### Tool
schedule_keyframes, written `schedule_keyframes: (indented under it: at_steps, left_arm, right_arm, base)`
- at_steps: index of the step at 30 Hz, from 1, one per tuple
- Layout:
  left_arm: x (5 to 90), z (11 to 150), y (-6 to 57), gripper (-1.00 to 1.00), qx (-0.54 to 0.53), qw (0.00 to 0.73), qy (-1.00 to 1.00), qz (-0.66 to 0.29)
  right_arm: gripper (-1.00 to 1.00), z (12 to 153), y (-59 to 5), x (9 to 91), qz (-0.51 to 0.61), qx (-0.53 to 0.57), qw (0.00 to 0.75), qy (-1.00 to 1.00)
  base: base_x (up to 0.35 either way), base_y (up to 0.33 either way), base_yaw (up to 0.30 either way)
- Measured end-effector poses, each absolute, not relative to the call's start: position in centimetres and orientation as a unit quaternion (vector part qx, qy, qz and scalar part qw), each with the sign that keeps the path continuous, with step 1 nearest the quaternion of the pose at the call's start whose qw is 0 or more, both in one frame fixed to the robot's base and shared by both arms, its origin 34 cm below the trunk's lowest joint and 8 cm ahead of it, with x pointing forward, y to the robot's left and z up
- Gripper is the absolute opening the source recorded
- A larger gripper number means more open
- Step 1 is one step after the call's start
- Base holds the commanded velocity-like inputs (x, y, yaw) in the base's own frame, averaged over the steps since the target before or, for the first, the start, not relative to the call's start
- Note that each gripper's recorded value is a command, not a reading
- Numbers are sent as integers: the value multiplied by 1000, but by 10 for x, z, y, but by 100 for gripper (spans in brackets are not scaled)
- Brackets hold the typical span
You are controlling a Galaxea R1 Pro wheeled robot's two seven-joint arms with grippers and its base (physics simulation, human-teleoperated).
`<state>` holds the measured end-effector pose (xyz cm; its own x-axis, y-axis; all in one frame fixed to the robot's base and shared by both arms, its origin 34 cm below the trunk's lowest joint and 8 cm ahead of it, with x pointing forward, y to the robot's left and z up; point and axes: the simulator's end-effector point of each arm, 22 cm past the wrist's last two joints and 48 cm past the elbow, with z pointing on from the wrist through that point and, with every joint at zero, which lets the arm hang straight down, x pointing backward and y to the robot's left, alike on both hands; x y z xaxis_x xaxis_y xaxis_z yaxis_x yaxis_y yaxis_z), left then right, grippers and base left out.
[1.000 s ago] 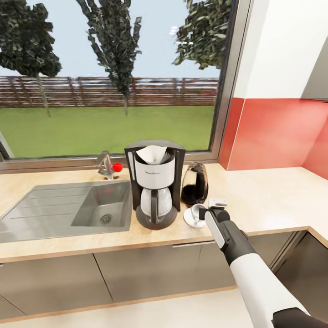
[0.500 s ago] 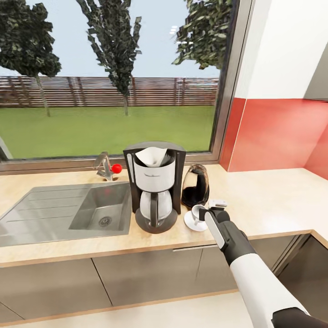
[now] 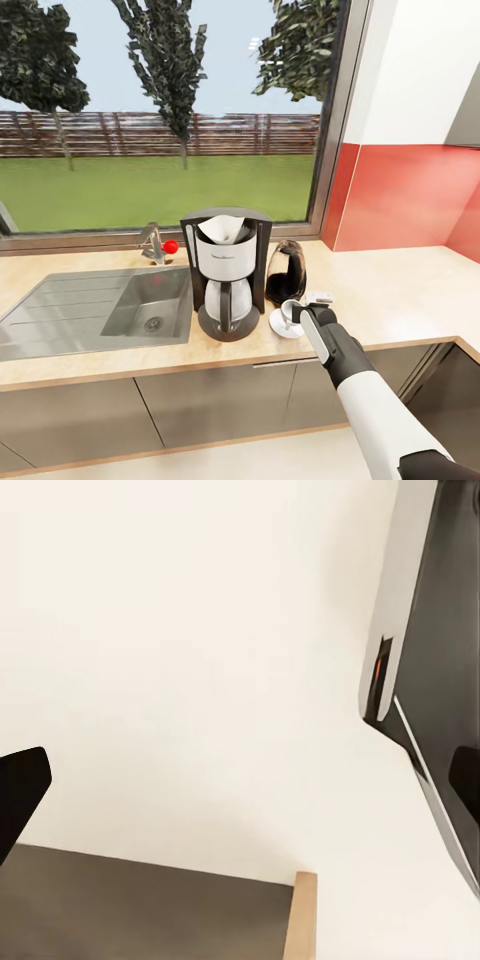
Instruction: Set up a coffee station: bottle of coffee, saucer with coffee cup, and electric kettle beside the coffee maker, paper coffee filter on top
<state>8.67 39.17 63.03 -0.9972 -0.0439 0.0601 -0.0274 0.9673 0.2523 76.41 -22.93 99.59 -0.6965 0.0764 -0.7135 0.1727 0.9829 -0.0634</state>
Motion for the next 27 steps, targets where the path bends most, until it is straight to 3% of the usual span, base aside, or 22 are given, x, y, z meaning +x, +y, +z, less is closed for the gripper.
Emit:
schedule_keyframes:
  at_steps: [20, 21, 27]
  left_arm:
    - [87, 630, 392, 100, 18, 33, -991, -127]
    - [87, 630, 392, 100, 18, 33, -991, -127]
    - [87, 630, 392, 100, 18, 33, -991, -128]
  right_arm:
    - [-100, 995, -230, 764, -64, 67, 383, 919]
    - [100, 995, -230, 764, -64, 67, 383, 919]
    - [100, 995, -230, 764, -63, 67, 383, 919]
  base:
    - [0, 0, 0]
    - [0, 0, 0]
    - [0, 0, 0]
